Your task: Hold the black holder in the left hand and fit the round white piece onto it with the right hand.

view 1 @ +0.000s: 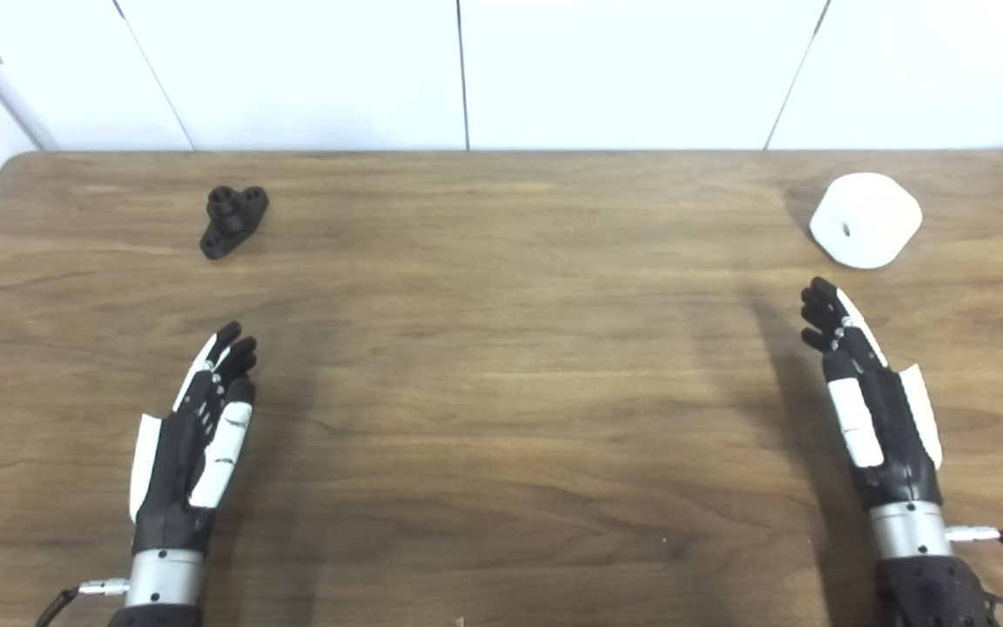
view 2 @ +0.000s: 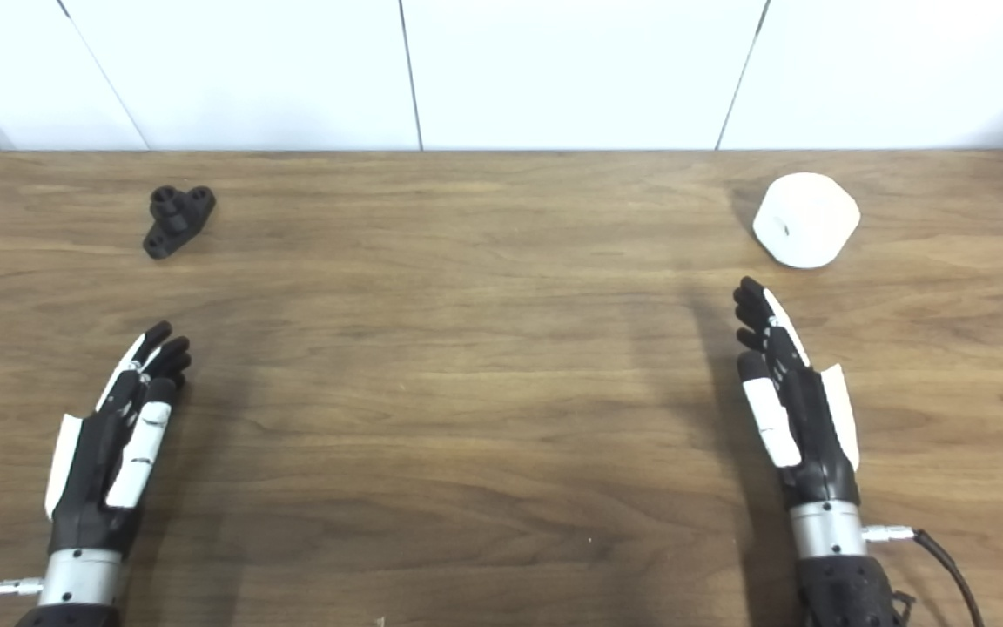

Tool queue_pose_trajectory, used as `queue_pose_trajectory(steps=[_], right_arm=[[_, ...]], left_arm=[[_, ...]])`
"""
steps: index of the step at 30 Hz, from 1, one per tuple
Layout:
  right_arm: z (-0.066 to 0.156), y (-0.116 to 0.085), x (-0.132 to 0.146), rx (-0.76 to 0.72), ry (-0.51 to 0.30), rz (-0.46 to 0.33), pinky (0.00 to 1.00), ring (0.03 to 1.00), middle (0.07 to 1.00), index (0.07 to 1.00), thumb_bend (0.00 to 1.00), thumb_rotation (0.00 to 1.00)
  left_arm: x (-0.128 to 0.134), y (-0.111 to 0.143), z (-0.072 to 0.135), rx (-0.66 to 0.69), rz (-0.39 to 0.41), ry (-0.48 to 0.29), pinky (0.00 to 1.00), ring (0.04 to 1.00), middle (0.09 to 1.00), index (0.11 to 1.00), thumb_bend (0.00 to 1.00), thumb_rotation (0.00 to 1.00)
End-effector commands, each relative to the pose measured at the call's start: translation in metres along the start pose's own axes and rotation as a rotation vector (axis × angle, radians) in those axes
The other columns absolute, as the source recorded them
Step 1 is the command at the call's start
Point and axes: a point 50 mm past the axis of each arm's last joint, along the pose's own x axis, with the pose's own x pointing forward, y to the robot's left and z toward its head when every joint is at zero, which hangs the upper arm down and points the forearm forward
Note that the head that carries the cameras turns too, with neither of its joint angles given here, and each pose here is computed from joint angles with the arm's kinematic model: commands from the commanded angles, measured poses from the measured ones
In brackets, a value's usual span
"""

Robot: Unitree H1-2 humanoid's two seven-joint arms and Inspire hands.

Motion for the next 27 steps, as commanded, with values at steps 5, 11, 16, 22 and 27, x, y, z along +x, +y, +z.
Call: queue_pose_trajectory(steps=[5, 11, 16, 22, 27], right_arm=[[-0.009, 0.005, -0.029, 0.01, 0.059, -0.005, 0.87, 0.913, 0.913, 0.924, 0.56, 1.0], [-0.009, 0.005, -0.03, 0.004, 0.057, -0.003, 0.87, 0.914, 0.914, 0.925, 0.56, 1.0], [-0.011, 0.005, -0.029, 0.013, 0.062, -0.006, 0.86, 0.911, 0.911, 0.924, 0.56, 0.99], [-0.014, 0.002, -0.031, 0.009, 0.062, -0.001, 0.86, 0.913, 0.911, 0.924, 0.57, 1.0], [-0.021, -0.001, -0.033, 0.011, 0.058, 0.002, 0.88, 0.917, 0.915, 0.927, 0.58, 1.0]], left_arm=[[0.0, 0.005, 0.002, -0.004, -0.003, -0.022, 0.94, 0.893, 0.905, 0.944, 0.48, 0.79], [0.0, 0.006, 0.001, -0.008, -0.008, -0.022, 0.93, 0.891, 0.91, 0.945, 0.49, 0.78], [0.001, 0.005, 0.001, -0.017, -0.009, -0.032, 0.92, 0.902, 0.915, 0.952, 0.53, 0.79], [-0.002, 0.001, -0.002, 0.002, -0.028, -0.058, 0.92, 0.911, 0.924, 0.954, 0.51, 0.76], [-0.006, -0.004, -0.002, 0.014, -0.027, -0.043, 0.95, 0.921, 0.926, 0.95, 0.5, 0.75]])
